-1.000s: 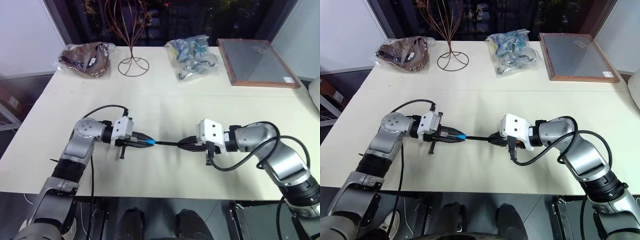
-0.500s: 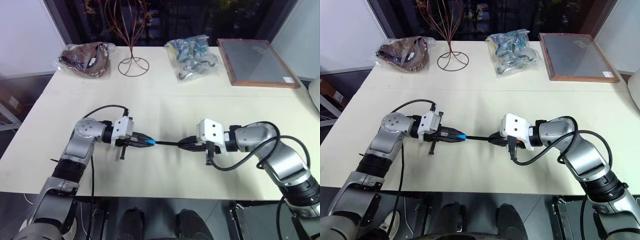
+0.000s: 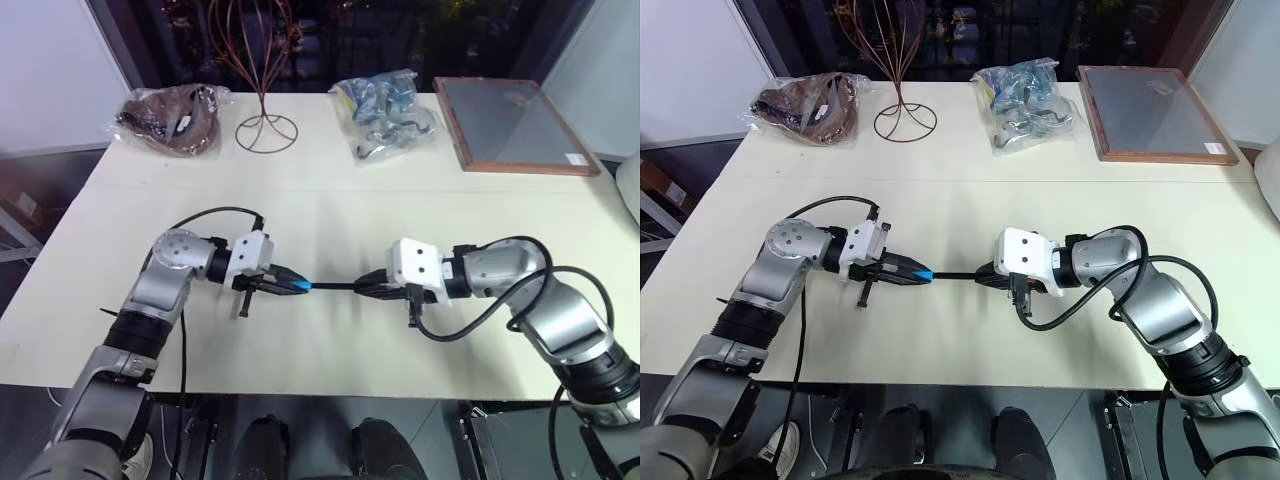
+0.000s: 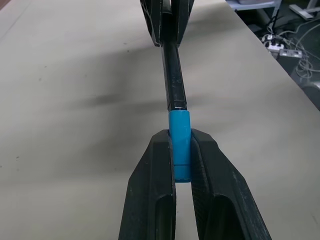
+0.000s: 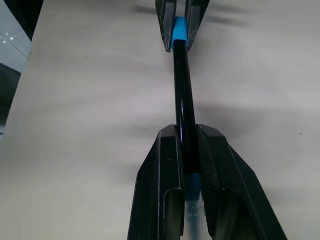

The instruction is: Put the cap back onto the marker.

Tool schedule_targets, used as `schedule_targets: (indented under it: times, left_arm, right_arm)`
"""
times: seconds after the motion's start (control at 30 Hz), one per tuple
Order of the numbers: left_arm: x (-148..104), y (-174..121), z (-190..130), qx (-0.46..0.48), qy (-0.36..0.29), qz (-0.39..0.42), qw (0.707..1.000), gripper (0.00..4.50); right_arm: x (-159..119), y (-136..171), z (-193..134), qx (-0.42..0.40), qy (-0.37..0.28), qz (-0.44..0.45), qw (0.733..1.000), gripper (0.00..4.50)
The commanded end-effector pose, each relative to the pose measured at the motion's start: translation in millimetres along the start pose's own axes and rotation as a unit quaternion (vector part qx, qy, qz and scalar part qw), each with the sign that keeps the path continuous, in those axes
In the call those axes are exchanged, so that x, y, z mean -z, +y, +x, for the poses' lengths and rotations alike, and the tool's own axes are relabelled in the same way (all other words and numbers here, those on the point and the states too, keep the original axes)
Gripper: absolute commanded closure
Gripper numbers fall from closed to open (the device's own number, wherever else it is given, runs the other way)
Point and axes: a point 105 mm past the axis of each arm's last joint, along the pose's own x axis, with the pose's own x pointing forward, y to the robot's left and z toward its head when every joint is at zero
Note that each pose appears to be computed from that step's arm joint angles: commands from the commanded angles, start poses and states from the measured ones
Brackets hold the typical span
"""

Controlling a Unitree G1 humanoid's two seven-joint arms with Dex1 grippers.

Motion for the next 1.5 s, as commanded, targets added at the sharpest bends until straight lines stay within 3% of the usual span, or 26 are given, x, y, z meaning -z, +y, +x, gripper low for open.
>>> schedule_targets:
  times: [0.03, 0.83, 1.5]
  left_arm:
    - [-15.5, 4.4, -1.2, 0.009, 0.003, 0.029, 1.000, 4.47]
    - [4.3, 16.0, -6.5, -0.045, 0.061, 0.057, 0.996, 4.47]
    - [-14.5, 18.4, -2.9, -0.050, -0.029, 0.054, 0.997, 4.47]
  right_arm:
    - [-3.7, -3.5, 2.8, 0.007, 0.003, -0.022, 1.000, 4.50]
    - [19.9, -24.3, 13.7, 0.070, 0.072, -0.035, 0.994, 4.50]
    - [-10.9, -13.2, 20.9, 0.058, 0.026, -0.042, 0.997, 4.50]
